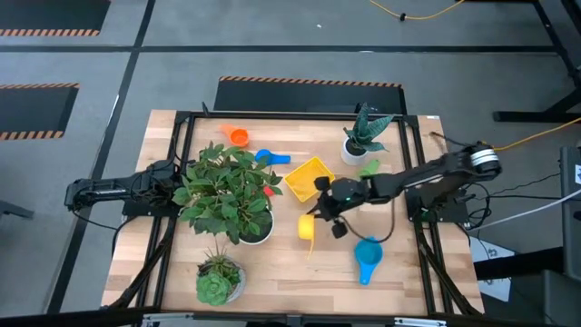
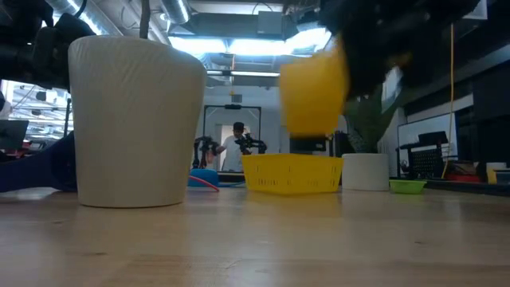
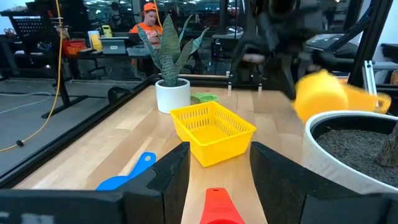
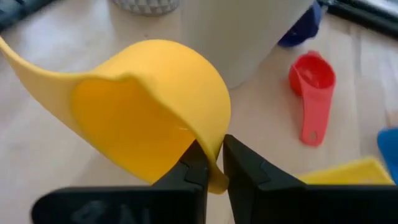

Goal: Nest measuring cups in basket
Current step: Stack the yellow measuring cup on top of the light blue measuring cup

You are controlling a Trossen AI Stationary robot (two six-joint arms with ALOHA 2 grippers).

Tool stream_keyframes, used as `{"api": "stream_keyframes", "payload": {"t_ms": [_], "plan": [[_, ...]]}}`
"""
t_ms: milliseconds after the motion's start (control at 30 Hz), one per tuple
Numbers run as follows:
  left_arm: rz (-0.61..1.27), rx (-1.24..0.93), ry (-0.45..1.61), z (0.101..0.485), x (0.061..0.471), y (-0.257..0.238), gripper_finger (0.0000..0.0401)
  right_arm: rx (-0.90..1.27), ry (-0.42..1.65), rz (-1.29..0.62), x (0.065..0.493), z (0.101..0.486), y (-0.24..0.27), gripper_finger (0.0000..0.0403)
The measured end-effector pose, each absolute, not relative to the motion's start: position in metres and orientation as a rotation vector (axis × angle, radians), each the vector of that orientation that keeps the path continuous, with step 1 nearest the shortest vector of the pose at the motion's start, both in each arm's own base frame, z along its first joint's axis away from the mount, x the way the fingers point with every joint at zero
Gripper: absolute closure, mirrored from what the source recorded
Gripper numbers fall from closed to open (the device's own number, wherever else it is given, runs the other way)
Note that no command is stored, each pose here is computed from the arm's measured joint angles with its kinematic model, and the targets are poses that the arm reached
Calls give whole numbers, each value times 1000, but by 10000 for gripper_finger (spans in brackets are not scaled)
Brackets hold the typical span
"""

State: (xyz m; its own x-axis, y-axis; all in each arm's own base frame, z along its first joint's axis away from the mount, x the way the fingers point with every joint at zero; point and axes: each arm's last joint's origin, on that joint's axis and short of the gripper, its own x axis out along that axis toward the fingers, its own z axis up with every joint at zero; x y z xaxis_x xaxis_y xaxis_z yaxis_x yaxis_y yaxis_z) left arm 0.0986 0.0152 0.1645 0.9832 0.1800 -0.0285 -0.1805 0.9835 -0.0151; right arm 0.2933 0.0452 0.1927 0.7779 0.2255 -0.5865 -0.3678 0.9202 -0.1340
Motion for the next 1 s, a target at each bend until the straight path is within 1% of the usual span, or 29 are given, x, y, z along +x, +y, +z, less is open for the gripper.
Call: {"api": "stream_keyframes", "payload": {"t_ms": [233,400,500,700,1000], "plan": [[181,-18,27,165,99,15,241,48,721,380,243,233,48,367],[182,-18,27,165,99,15,241,295,914,438,214,238,56,366],[182,-18,27,164,99,15,241,398,1054,446,202,234,62,364],[182,-17,27,165,99,15,241,401,1229,434,186,226,71,362],[182,-17,27,164,99,15,241,321,1291,403,183,219,81,361]]}}
